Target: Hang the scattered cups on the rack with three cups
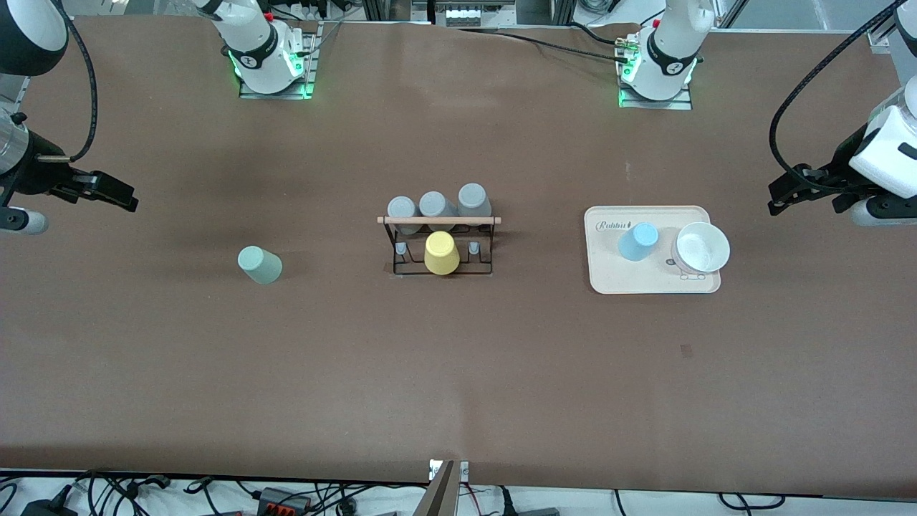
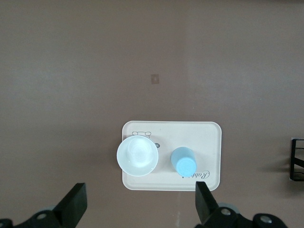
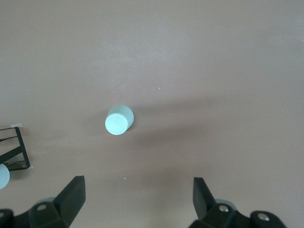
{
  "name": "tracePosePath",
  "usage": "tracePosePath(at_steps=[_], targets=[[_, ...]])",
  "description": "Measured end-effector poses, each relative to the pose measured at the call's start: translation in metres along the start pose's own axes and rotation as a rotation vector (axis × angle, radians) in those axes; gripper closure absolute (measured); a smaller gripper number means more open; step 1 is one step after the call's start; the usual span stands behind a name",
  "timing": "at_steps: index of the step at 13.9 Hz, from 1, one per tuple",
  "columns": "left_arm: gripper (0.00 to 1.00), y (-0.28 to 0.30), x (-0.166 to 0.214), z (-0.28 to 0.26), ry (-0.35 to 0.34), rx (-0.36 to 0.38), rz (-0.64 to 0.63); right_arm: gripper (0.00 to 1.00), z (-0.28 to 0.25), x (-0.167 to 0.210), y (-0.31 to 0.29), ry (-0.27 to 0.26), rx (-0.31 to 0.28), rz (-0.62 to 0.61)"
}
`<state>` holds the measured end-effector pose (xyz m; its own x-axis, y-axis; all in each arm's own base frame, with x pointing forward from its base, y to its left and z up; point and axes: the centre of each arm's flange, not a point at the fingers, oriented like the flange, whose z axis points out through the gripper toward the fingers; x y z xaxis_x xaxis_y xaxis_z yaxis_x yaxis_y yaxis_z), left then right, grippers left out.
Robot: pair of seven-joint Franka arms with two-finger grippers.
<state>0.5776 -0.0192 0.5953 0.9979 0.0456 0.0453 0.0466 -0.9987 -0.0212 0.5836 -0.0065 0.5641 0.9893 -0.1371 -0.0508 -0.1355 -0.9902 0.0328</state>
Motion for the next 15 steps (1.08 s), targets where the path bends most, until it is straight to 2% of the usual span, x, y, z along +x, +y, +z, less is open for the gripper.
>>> tracePosePath(at_steps=[4, 10, 15], targets=[[0.0, 0.01, 0.007, 0.023, -0.04, 0.002, 0.018, 0.0, 0.002, 0.0, 0.0, -0.01, -0.001, 0.0], [0.0, 0.081, 0.021, 0.112, -0.183, 0.016, 0.132, 0.0, 0.005, -0.002, 0.001, -0.032, -0.004, 0.001], [0.0, 0.101, 0.015, 0.17, -0.305, 0.031, 0.171, 0.0, 0.006, -0.002, 0.001, -0.034, -0.004, 0.001]])
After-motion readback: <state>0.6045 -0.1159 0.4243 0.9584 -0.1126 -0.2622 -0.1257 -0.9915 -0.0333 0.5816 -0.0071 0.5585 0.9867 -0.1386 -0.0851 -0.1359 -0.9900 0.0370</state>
